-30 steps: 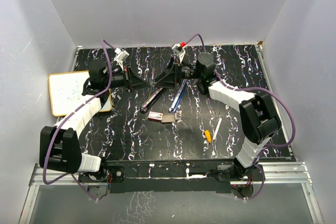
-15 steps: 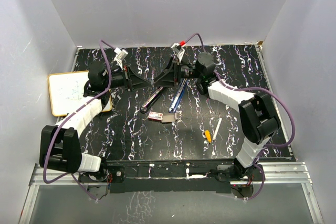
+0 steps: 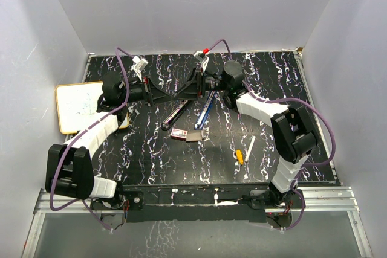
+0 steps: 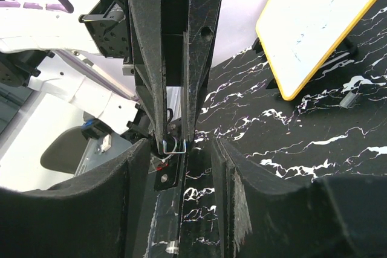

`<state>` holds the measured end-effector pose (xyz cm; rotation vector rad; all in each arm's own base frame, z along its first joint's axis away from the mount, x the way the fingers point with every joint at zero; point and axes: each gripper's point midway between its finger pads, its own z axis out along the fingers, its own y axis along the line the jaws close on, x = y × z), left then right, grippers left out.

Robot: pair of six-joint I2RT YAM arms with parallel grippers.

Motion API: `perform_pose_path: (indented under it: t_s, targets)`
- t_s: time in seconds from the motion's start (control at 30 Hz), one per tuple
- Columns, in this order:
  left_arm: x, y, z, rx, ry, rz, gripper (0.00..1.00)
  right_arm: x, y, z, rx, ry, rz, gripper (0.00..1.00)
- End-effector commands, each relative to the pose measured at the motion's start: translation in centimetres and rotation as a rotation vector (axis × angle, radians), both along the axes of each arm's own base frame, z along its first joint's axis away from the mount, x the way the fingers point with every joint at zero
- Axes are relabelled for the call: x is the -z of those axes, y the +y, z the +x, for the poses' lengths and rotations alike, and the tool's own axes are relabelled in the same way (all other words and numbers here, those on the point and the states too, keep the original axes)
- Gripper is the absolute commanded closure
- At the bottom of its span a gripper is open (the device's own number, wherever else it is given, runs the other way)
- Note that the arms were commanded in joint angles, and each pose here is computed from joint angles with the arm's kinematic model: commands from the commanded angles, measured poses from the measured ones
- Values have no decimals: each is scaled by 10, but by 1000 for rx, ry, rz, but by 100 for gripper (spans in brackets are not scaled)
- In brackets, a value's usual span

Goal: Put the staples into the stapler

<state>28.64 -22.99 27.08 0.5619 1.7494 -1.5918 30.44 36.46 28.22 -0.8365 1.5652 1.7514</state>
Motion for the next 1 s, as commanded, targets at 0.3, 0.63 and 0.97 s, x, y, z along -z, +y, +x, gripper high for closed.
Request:
perform_pose_path:
  t_s: [0.3,0.63,0.97]
  targets:
    - [0,-1,-8,28,-26,-3,100,-31,1,0,-7,-93,61,59]
    - [2,-1,-9,31,-27,-1,100,-30,0,2,-3,-89,59,63]
    - [2,-1,-10,31,-32,-2,100,-26,-1,2,0,-82,54,68]
